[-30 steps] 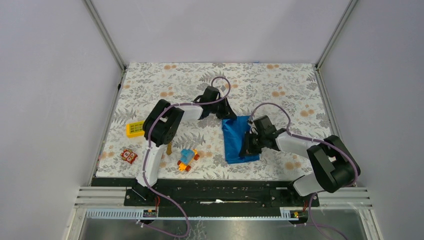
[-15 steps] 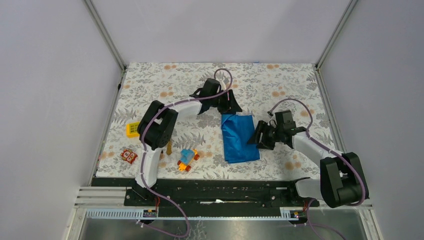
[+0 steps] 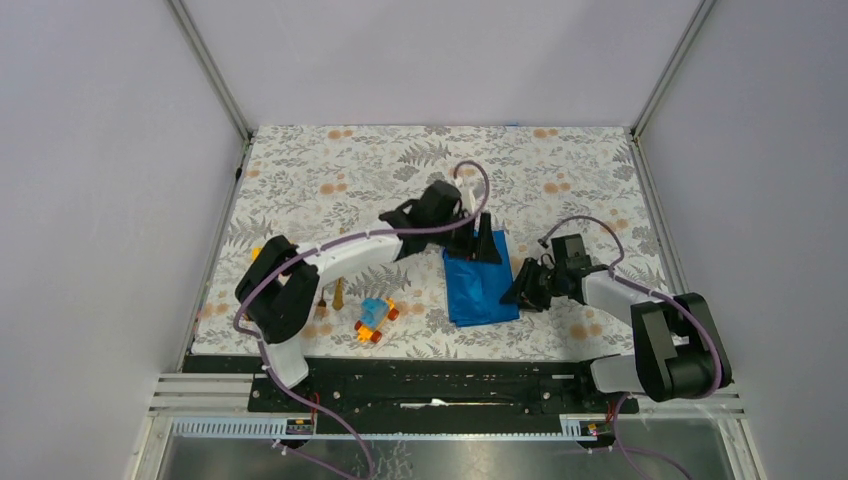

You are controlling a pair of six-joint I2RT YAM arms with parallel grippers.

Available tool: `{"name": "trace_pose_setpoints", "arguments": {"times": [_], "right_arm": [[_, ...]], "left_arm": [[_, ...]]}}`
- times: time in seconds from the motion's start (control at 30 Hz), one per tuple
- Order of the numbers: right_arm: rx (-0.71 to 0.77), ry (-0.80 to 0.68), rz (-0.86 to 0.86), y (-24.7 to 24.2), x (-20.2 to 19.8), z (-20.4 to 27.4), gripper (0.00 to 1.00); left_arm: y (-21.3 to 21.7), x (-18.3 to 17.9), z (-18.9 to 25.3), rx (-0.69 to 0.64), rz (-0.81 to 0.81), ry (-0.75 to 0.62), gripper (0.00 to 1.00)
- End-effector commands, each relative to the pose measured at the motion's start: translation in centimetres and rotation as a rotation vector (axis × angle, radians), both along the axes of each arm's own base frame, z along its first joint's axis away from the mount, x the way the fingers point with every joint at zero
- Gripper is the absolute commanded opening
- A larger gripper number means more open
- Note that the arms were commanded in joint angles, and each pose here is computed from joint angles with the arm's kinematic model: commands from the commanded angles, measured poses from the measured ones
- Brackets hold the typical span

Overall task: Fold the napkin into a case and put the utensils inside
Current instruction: Pick up the 2/3-rectangle-folded napkin at the center of the board.

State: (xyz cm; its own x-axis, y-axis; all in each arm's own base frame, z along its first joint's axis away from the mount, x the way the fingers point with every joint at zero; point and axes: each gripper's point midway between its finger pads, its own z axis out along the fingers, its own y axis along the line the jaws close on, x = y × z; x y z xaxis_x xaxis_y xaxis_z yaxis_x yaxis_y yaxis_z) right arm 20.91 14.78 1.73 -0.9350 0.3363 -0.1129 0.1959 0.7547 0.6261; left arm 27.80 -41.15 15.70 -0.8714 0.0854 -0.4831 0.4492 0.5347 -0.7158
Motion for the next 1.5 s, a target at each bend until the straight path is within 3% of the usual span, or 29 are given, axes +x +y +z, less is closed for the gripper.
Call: {"name": "trace_pose_setpoints", "arguments": {"times": [0.0,0.1,0.23,0.4,0.53,0.6,0.77,1.07,1.23,1.4,1.47], "right_arm": [[0.141,-0.037,0.097,4.2,-0.2,1.8,0.37],[0.202,-0.034,0.087,5.6,0.3,2.6,0.36],[-0.100,0.013,-0.060,0.2,1.1,0.9,0.67],[-0.248,0.015,-0.296,-6.9,2.1,1.6,0.84],[-0.317,-0.014,-0.412,-9.5,2.6,2.8,0.92],[-0.370,-0.017,-0.461,-10.7,2.7,2.9,0.95],[-0.329,-0.009,-0.426,-9.9,2.6,2.9,0.95],[-0.279,-0.025,-0.325,-8.7,2.2,2.3,0.92],[-0.195,-0.064,-0.232,-7.0,2.2,2.5,0.91],[0.049,-0.165,-0.098,-3.0,2.8,4.2,1.00],[0.143,-0.178,-0.069,-1.7,3.2,4.7,1.00]], "left_arm": [[1.5,-4.2,-3.1,0.219,0.048,-0.095,0.65],[2.0,-5.9,-3.9,0.296,0.125,-0.142,0.69],[1.3,-8.1,-4.3,0.349,0.145,-0.183,0.81],[-0.8,-9.7,-5.9,0.453,0.122,-0.199,0.88],[-1.2,-9.7,-8.0,0.607,0.132,-0.213,0.86],[-1.7,-9.6,-8.3,0.645,0.124,-0.224,0.83],[-3.2,-10.3,-9.7,0.669,0.081,-0.222,0.76],[-2.4,-10.8,-13.4,0.774,0.063,-0.198,0.60],[-1.8,-10.5,-13.9,0.798,0.071,-0.212,0.37],[-1.5,-10.1,-11.0,0.722,0.093,-0.239,0.00],[-1.0,-10.1,-9.7,0.669,0.102,-0.241,0.00]]}}
